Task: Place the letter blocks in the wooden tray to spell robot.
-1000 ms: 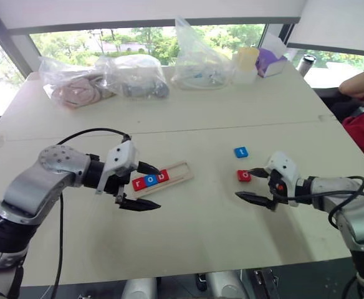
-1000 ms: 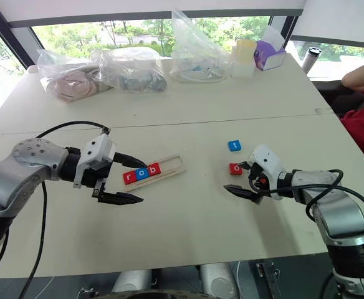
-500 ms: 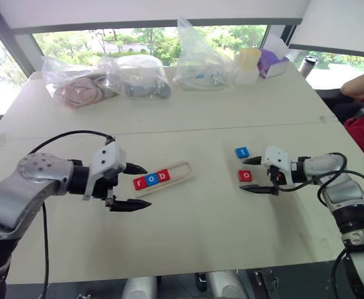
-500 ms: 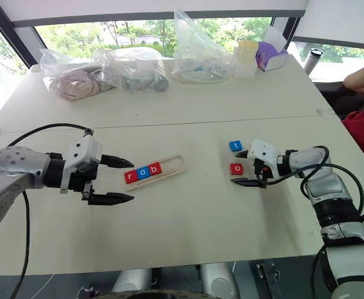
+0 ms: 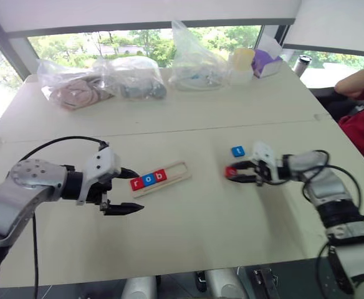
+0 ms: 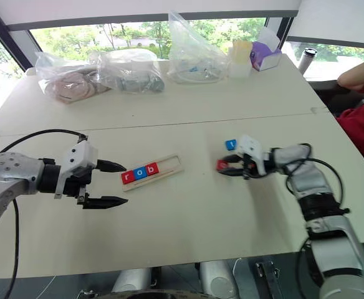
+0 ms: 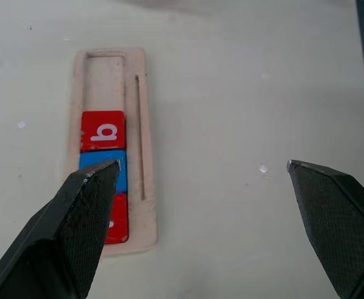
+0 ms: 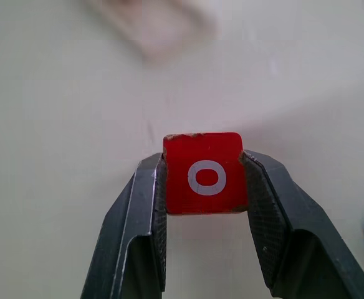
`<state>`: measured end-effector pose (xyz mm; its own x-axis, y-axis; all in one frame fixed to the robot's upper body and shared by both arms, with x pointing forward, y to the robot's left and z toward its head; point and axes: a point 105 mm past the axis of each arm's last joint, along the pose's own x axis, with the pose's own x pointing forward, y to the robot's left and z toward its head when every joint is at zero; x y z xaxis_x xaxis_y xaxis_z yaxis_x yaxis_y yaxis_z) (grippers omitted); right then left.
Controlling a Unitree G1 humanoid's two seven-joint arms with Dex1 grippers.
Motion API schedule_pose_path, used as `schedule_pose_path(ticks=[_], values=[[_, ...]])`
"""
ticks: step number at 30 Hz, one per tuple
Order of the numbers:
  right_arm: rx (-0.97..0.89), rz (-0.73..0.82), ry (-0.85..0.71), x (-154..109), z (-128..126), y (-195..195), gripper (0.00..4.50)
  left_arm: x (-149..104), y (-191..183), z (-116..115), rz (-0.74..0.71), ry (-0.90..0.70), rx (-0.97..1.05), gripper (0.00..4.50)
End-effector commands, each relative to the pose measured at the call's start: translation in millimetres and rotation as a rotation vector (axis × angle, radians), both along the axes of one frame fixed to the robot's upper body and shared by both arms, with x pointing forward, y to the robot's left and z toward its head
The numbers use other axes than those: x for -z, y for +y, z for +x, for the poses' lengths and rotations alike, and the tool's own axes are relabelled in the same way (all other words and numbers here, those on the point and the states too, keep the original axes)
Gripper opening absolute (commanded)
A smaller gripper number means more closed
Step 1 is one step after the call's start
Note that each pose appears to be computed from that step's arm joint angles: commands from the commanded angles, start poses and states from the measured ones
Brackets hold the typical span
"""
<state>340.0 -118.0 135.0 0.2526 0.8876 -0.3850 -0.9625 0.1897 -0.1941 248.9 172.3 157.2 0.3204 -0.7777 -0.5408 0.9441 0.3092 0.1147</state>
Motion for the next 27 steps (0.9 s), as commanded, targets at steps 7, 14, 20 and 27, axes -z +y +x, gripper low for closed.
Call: schedule_pose_path(ticks=[7,14,20,27], values=[[-0.245,-0.153,-0.044,2,6,74,1.16,0,12,6,-0.004,-0.049,-0.096,4.5],[-0.35,-0.192,-0.028,11,12,94,1.16,3,8,3,-0.025,-0.06,-0.13,4.5],[-0.382,-0.223,-0.044,15,17,104,1.16,3,7,0,-0.036,-0.063,-0.15,4.5],[-0.372,-0.242,-0.058,15,23,104,1.16,4,5,0,-0.039,-0.064,-0.155,4.5]])
